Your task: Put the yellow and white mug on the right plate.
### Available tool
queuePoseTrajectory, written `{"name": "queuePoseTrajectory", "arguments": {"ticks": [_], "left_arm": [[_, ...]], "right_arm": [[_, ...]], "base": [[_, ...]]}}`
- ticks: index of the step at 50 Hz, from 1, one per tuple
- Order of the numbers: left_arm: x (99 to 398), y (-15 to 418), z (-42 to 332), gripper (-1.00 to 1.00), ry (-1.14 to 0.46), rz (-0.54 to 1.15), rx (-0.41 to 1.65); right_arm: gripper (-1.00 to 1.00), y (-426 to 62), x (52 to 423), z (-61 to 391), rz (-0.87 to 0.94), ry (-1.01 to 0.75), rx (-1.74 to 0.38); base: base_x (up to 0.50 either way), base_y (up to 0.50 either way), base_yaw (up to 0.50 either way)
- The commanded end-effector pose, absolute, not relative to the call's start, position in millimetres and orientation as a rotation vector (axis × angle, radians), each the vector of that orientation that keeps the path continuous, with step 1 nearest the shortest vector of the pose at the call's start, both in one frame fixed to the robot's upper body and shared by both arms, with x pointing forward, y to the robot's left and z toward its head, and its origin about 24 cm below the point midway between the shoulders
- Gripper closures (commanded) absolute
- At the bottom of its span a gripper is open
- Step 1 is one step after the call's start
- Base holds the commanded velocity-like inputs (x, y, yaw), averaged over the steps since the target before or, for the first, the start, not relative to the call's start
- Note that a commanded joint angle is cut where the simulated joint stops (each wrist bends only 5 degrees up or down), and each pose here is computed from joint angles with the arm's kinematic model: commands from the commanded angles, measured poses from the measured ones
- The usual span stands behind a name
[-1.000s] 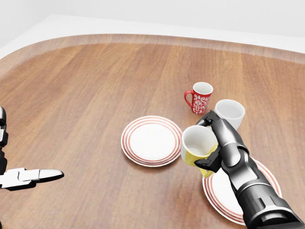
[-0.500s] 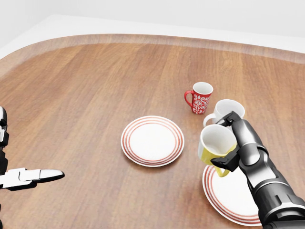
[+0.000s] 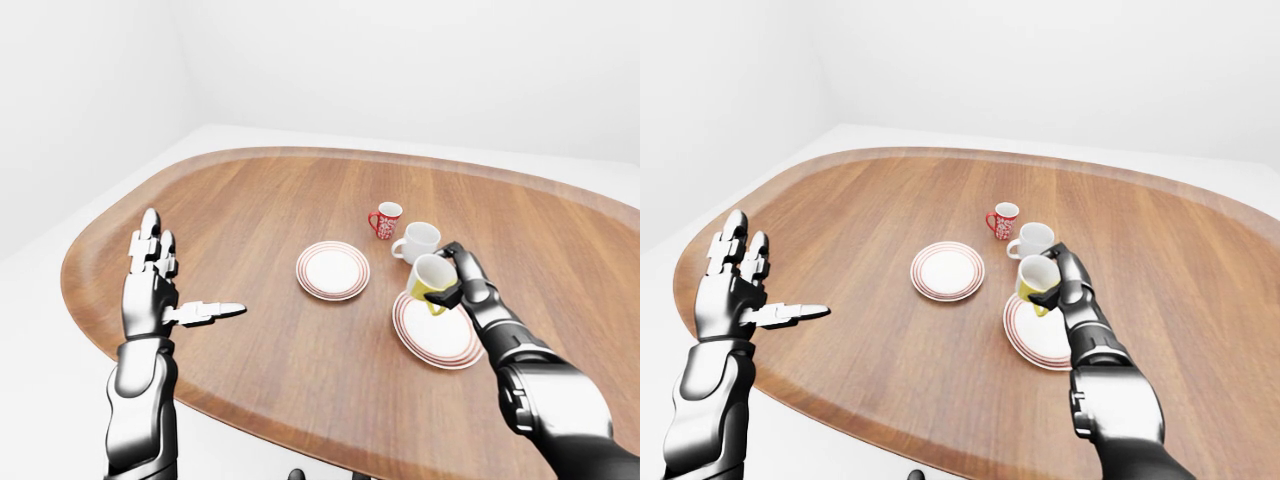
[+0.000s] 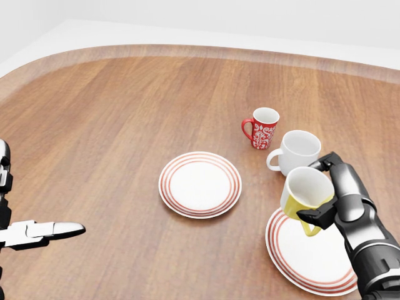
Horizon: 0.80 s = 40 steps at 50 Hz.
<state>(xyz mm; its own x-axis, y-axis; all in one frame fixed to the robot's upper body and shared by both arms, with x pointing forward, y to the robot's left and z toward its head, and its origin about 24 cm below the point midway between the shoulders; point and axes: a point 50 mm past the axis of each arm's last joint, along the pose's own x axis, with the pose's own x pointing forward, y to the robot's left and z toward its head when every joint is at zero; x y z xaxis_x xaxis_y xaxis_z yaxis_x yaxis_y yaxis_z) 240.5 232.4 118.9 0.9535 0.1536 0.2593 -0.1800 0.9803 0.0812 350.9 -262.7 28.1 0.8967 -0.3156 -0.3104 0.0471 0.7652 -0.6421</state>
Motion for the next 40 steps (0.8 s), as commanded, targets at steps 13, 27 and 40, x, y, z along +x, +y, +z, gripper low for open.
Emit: {"name": "queuePoseTrajectory", "arguments": {"ticks": [13,27,40], "left_arm": [[240,231,118,-1.0,-0.251,0.167,0.107],[240,231,119,-1.0,-0.254,0.166,0.108],[241,230,118,-1.0,-0.249,0.164,0.108]], "right_arm": [[1.0,-279,338,18,-0.276,0.463,-0.696],[1.0,-281,331,11,-0.331,0.47,-0.734],[1.0,-283,327,7,-0.36,0.474,-0.765]], "base": [[0.0,0.0,0.0],[0.0,0.0,0.0],[0.0,0.0,0.0]]}}
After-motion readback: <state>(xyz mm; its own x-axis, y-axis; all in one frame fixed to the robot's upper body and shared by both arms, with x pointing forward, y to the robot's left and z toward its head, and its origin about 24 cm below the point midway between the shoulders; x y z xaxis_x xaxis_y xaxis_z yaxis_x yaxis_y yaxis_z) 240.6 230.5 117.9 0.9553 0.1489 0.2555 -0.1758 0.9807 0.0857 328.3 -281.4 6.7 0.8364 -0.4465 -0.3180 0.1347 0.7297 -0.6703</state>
